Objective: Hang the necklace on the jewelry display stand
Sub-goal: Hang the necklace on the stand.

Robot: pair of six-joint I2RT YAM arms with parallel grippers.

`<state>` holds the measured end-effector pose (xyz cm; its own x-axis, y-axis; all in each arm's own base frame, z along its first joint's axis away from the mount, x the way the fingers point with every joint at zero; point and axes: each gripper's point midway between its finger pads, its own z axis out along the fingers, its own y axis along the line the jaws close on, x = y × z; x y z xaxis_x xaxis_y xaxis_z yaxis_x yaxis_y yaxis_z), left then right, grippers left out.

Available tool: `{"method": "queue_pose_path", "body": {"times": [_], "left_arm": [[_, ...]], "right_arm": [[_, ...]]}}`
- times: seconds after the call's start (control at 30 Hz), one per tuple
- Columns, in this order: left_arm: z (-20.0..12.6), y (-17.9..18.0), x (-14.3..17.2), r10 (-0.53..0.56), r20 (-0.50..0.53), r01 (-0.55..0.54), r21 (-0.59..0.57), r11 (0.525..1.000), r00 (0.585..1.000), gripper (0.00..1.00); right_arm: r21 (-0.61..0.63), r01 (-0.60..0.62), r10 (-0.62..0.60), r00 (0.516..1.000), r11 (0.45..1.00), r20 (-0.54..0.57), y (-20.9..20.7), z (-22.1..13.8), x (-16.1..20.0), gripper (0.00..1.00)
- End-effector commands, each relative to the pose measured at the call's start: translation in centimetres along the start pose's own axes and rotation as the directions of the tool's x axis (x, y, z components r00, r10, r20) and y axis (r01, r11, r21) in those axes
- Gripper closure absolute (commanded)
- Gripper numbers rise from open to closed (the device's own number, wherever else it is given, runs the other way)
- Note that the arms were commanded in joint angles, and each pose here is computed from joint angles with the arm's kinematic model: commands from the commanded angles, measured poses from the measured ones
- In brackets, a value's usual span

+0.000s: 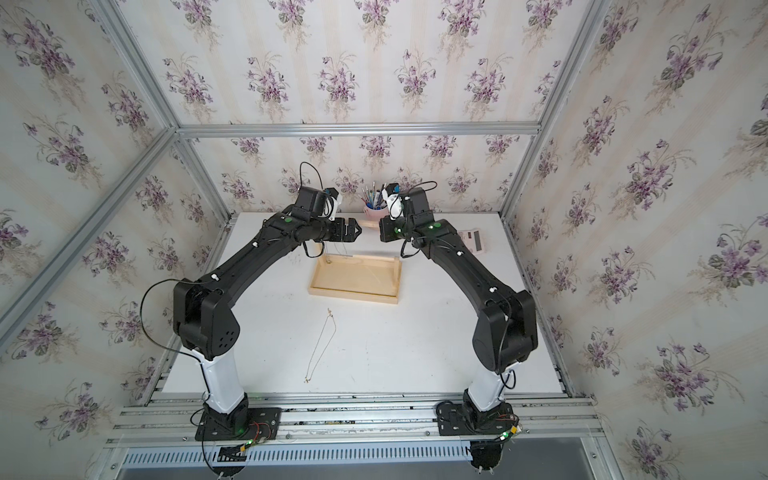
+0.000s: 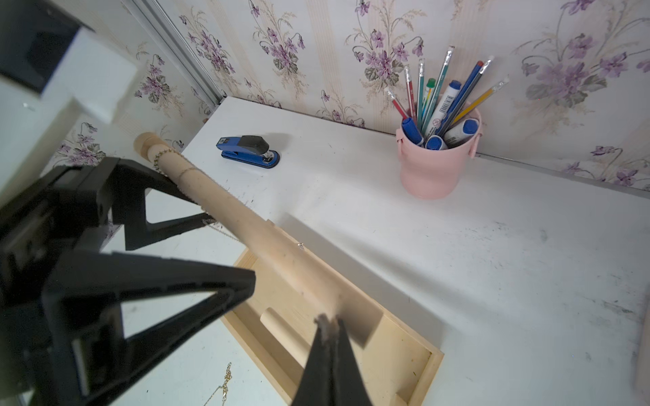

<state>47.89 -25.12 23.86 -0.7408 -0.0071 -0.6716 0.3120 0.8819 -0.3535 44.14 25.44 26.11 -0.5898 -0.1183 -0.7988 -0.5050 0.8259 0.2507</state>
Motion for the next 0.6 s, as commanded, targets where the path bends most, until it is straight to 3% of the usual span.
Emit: {"method": "queue_pose_path", "body": {"times": [0.0,0.23,0.57], "left_arm": [[-1.0,-0.8,-0.6,-0.024,-0.012,0.025,0.048,0.999,1.000,0.00],[-1.7,-1.2,-1.2,-0.068,-0.047,0.072,0.099,0.993,0.997,0.00],[-2.4,-1.2,-0.9,-0.099,-0.091,0.107,0.082,0.991,0.991,0.00]], "right_arm": [[-0.027,0.010,-0.007,0.996,1.000,0.091,0.8,-1.8,-0.9,0.94],[-0.123,0.050,-0.032,0.989,0.991,0.144,4.0,-3.6,2.0,0.87],[-0.243,0.104,-0.068,0.986,0.965,0.151,11.4,0.9,4.2,0.77]]}}
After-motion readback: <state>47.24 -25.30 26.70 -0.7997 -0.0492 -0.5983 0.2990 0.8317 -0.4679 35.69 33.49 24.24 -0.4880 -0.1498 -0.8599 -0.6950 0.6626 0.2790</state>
